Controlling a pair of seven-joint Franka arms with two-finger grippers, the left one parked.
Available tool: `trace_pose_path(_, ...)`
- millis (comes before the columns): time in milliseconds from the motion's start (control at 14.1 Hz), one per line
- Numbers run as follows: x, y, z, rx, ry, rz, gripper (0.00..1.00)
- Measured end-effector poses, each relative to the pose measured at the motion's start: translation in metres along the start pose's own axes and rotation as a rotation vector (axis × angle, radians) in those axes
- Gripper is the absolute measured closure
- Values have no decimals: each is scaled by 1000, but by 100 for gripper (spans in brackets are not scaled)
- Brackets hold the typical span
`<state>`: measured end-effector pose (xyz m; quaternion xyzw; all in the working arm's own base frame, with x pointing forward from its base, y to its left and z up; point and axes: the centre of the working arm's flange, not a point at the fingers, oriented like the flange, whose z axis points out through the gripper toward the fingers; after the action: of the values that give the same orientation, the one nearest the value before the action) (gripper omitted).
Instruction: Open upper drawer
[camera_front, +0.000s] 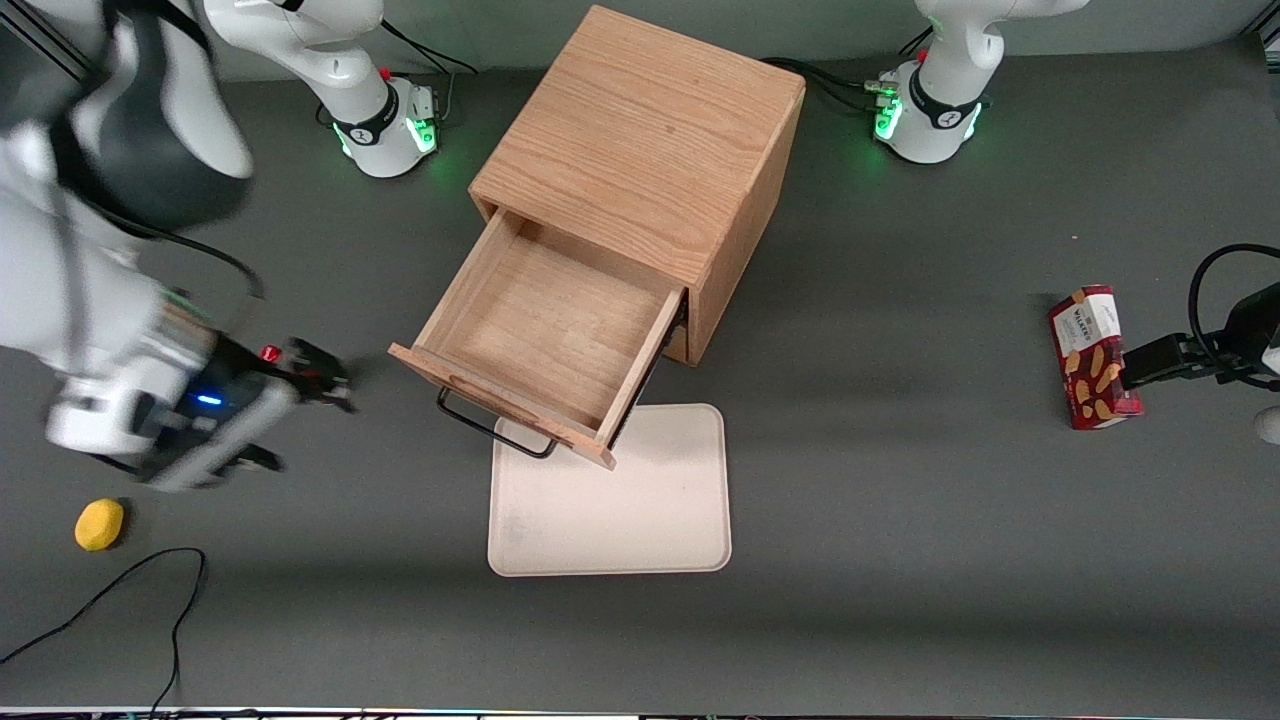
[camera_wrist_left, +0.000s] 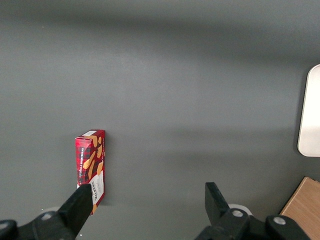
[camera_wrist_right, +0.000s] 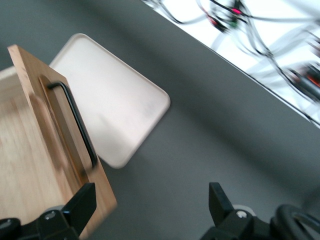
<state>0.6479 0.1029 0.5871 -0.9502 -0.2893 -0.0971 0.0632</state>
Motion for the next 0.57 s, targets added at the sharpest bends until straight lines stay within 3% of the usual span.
trace_pose_path(283, -76, 39, -51, -3, -171, 469, 0)
trace_pose_path(425, -87, 38, -50, -34, -206, 618, 0)
trace_pose_path(566, -91, 40, -44, -71, -228, 664, 0)
